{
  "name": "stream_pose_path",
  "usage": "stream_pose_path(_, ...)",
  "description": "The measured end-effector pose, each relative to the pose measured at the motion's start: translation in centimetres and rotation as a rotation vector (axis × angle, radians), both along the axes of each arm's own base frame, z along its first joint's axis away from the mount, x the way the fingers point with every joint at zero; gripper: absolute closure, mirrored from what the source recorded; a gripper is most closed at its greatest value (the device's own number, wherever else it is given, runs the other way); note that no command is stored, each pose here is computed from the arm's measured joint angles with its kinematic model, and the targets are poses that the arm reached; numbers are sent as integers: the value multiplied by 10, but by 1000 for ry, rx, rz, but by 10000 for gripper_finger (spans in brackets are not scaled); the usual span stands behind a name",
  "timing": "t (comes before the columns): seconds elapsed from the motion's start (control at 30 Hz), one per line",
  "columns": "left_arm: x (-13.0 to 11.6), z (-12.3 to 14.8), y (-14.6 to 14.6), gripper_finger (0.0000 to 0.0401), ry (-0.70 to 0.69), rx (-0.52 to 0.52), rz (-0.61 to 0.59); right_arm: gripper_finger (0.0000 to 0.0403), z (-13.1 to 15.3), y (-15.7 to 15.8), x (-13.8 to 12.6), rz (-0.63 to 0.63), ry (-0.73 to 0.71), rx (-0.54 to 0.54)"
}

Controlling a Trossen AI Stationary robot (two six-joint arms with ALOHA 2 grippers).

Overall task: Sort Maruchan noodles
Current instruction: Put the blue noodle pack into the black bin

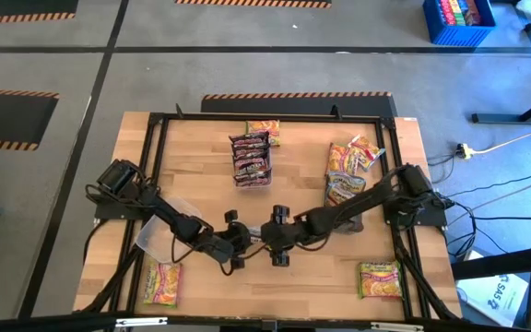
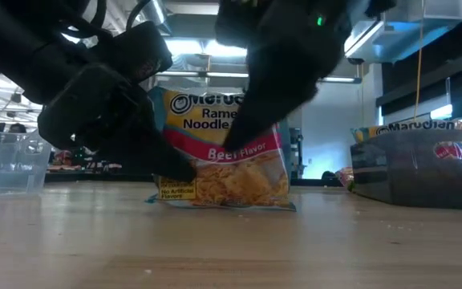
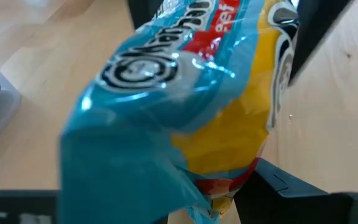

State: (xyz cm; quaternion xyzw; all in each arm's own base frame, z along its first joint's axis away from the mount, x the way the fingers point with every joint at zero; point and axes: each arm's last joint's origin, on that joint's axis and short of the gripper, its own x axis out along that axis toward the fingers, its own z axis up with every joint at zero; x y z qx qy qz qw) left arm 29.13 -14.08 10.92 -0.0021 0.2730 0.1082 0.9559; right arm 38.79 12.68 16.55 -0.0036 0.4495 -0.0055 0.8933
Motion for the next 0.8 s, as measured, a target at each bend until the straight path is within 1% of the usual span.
stream_pose_path(0.03, 0, 0, 0, 273, 0, 1, 0, 80, -2, 0, 0, 1, 5, -3)
stream_pose_path(0.1, 0, 0, 0, 273, 0, 1, 1, 87, -2, 2, 4, 11, -30, 7)
stream_pose_path(0.17, 0, 0, 0, 273, 0, 1, 1, 101, -1, 3, 4, 24, -37, 8)
stream_pose_path(0.23, 0, 0, 1, 273, 0, -1, 2, 121, -1, 3, 5, 40, -49, 9)
stream_pose_path(0.4, 0, 0, 0, 265, -2, 3, 4, 192, -1, 0, 6, 39, -48, 14)
stream_pose_path(0.6, 0, 0, 1, 233, -6, 12, 16, 270, -1, 0, 6, 39, -55, -24)
stream_pose_path(0.73, 0, 0, 0, 204, -3, 8, 11, 303, -1, 1, 6, 69, -41, -5)
stream_pose_path(0.8, -1, 2, -1, 193, -5, 9, 8, 312, 0, 2, 5, 77, -42, -26)
